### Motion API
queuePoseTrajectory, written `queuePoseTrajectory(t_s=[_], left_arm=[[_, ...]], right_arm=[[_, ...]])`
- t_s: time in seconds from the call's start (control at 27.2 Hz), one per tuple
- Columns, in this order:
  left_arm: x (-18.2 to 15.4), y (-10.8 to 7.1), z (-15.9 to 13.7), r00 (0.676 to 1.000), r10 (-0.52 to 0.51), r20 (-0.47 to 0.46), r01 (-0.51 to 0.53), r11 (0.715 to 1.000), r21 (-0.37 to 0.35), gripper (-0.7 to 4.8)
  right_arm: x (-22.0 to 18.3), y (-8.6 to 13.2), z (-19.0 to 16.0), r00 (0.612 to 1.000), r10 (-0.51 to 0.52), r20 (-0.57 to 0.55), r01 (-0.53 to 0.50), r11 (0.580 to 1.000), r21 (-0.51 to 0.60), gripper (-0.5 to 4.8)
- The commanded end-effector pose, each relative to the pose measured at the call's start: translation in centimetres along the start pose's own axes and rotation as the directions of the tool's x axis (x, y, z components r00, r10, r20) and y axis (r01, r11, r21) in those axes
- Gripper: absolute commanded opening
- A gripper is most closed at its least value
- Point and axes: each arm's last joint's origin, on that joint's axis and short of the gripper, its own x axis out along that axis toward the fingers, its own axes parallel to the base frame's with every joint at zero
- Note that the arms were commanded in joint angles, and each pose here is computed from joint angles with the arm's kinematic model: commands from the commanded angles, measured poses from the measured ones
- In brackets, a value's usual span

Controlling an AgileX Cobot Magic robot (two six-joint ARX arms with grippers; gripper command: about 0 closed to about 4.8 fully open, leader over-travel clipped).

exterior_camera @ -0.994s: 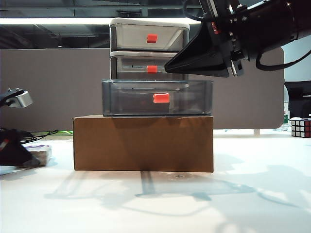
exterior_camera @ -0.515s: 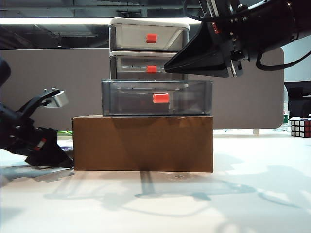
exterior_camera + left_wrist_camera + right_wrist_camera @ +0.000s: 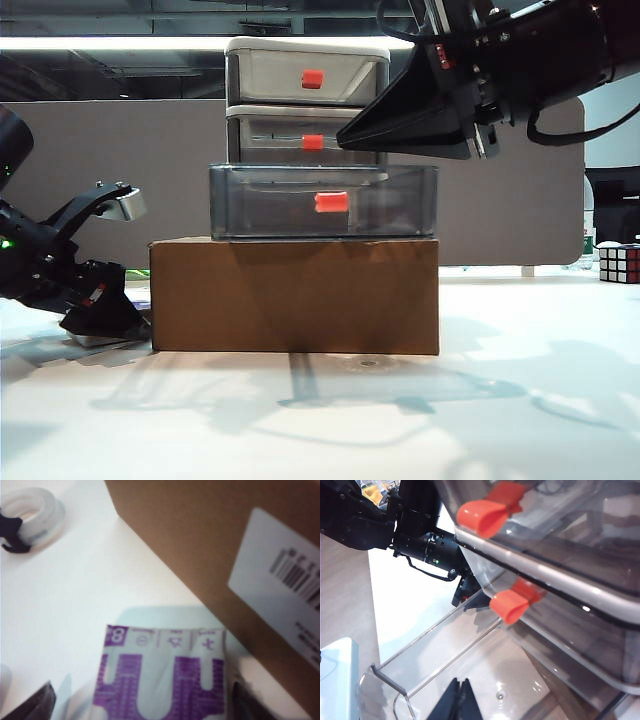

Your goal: Open the third layer of the drawer on the table, pick up a pack of napkins on the table and put it in, and finally close the drawer.

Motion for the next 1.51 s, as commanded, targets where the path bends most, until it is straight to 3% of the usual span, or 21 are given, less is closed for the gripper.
queuePoseTrajectory(t_s=[0.04, 0.26, 0.37, 0.66, 0.85, 1.18, 1.29, 1.44, 1.51], left_arm=[[0.0, -0.1, -0.2, 1.000, -0.021, -0.021, 0.020, 0.999, -0.031, 4.54], [0.0, -0.3, -0.5, 0.998, -0.051, -0.040, 0.049, 0.998, -0.050, 2.10], [0.0, -0.3, -0.5, 0.998, -0.053, -0.041, 0.051, 0.997, -0.051, 1.49], [-0.8, -0.2, 0.2, 0.999, -0.004, -0.048, 0.002, 0.999, -0.039, 1.47], [-4.9, -0.8, 3.0, 0.996, 0.080, -0.041, -0.081, 0.997, -0.016, 1.53], [-13.0, -5.9, 5.6, 0.998, -0.039, -0.039, 0.038, 0.999, -0.013, 1.56], [-14.6, -8.0, 6.7, 0.993, -0.115, 0.037, 0.114, 0.993, 0.033, 1.56], [-15.2, -10.7, 8.5, 0.966, -0.205, 0.161, 0.179, 0.971, 0.159, 1.57], [-14.8, -11.5, 9.3, 0.955, -0.222, 0.198, 0.192, 0.968, 0.160, 1.57]], right_arm=[[0.0, 0.1, 0.3, 1.000, 0.006, 0.013, -0.006, 1.000, -0.015, -0.06], [0.0, 0.1, 0.3, 1.000, 0.006, 0.012, -0.006, 1.000, -0.013, -0.06], [0.0, 0.1, 0.2, 1.000, 0.006, 0.008, -0.006, 1.000, -0.010, -0.06], [0.0, 0.1, 0.1, 1.000, 0.006, 0.001, -0.006, 1.000, -0.002, -0.06], [-0.2, 0.2, 0.3, 1.000, 0.007, 0.010, -0.007, 1.000, -0.008, -0.06], [-1.0, 0.9, 1.2, 0.999, 0.010, 0.050, -0.008, 0.999, -0.032, -0.06], [-1.4, 1.2, 1.5, 0.998, 0.006, 0.069, -0.003, 0.999, -0.045, -0.06], [-1.6, 1.4, 1.8, 0.997, 0.007, 0.081, -0.003, 0.999, -0.043, -0.06], [-1.7, 1.4, 1.8, 0.996, 0.010, 0.084, -0.007, 0.999, -0.037, -0.06]])
